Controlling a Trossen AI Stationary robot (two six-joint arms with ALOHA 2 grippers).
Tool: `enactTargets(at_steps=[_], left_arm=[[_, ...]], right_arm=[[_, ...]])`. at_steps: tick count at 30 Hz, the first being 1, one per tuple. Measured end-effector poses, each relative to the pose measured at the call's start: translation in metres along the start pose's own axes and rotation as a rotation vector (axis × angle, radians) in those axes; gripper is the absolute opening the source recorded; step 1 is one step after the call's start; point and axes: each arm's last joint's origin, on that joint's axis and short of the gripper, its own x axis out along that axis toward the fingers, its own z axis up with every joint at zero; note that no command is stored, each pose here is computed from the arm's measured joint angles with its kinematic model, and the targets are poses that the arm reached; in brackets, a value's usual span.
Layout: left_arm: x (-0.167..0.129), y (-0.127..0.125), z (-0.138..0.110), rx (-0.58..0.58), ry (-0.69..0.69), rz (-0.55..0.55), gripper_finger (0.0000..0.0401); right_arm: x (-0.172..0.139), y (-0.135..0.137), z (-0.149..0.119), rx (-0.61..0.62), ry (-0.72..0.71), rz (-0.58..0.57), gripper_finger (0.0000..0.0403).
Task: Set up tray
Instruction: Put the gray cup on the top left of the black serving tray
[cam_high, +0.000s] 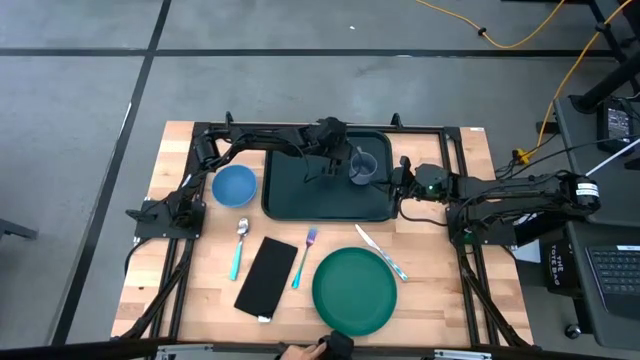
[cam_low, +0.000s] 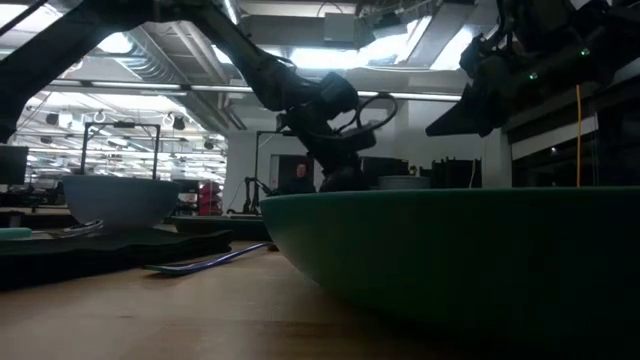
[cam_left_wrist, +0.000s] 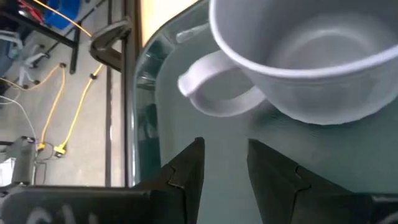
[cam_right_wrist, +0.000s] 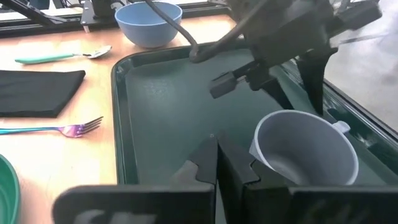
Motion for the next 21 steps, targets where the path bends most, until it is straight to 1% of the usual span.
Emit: enactTargets(at_steps=[5,9,14,17,21], left_arm=[[-0.0001,0.0024,0.0026,0.0,-0.021,0.03,0.0113],[-0.0001,0.0031,0.0024,0.0,-0.002,0.056,0.0113],[-0.0001,0.004,0.0026,0.003,0.002,0.071,0.0113],[-0.0002,0.0028,0.0039,0.021,0.001,0.071,0.0113],[-0.0023,0.0001,0.0064,0.072,0.031,0.078,0.0113]], right_arm=[[0.0,0.0,-0.0001,0.002,0.001,0.0,0.0021],[0.0,0.0,-0.0005,0.003,0.005,0.0,0.0028],[0.0,-0.0001,-0.0017,0.002,0.017,-0.001,0.0015],[0.0,-0.0001,-0.0018,0.002,0.018,-0.001,0.0006],[0.0,-0.0001,-0.0019,0.023,0.02,-0.002,0.0007]])
